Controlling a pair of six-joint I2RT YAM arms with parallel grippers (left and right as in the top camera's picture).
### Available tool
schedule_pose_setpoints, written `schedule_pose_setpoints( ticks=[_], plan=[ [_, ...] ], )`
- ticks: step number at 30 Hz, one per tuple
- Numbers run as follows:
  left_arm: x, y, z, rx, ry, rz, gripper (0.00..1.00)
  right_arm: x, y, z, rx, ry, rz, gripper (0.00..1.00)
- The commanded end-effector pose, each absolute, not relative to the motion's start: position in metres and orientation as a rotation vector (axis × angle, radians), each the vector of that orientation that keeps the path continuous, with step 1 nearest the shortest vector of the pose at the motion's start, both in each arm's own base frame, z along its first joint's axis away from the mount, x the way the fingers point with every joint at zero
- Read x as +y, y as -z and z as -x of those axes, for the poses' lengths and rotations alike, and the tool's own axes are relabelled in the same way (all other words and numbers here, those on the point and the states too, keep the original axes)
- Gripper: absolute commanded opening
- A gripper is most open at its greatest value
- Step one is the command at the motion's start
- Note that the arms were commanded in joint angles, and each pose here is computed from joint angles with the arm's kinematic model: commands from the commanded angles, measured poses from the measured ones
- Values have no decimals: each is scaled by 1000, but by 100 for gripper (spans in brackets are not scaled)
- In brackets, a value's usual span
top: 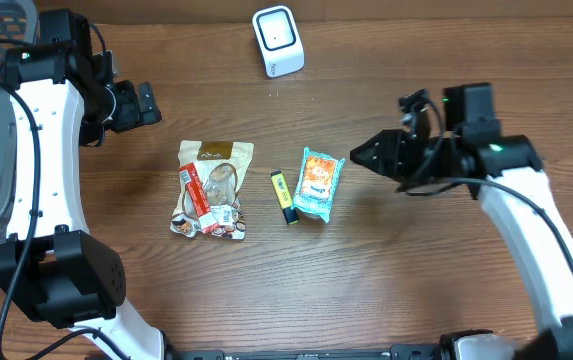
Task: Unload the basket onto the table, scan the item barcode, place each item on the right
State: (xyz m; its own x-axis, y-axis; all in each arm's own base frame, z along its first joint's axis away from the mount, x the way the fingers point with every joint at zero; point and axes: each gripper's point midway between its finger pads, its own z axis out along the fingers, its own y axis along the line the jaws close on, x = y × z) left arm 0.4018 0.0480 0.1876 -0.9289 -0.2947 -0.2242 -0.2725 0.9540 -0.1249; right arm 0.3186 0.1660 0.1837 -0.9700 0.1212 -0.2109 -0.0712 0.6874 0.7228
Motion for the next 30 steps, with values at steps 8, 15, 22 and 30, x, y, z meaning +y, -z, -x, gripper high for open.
schedule_pose_setpoints(
  ticks=[8, 15, 22, 30],
  plan=[
    [46, -189, -401, 2867, 140, 380, 100, 195, -145, -323, 2741, -640, -5, 46],
    [46, -189, -401, 2867, 140, 379, 100, 212, -148, -329, 2649, -460, 1, 46],
    [46, -189, -401, 2867, 140, 379, 100, 203, -146, -332, 2627, -354, -94, 41],
    [46, -189, -401, 2867, 140, 379, 100, 211, -134, -319, 2722, -450, -104, 39]
  ],
)
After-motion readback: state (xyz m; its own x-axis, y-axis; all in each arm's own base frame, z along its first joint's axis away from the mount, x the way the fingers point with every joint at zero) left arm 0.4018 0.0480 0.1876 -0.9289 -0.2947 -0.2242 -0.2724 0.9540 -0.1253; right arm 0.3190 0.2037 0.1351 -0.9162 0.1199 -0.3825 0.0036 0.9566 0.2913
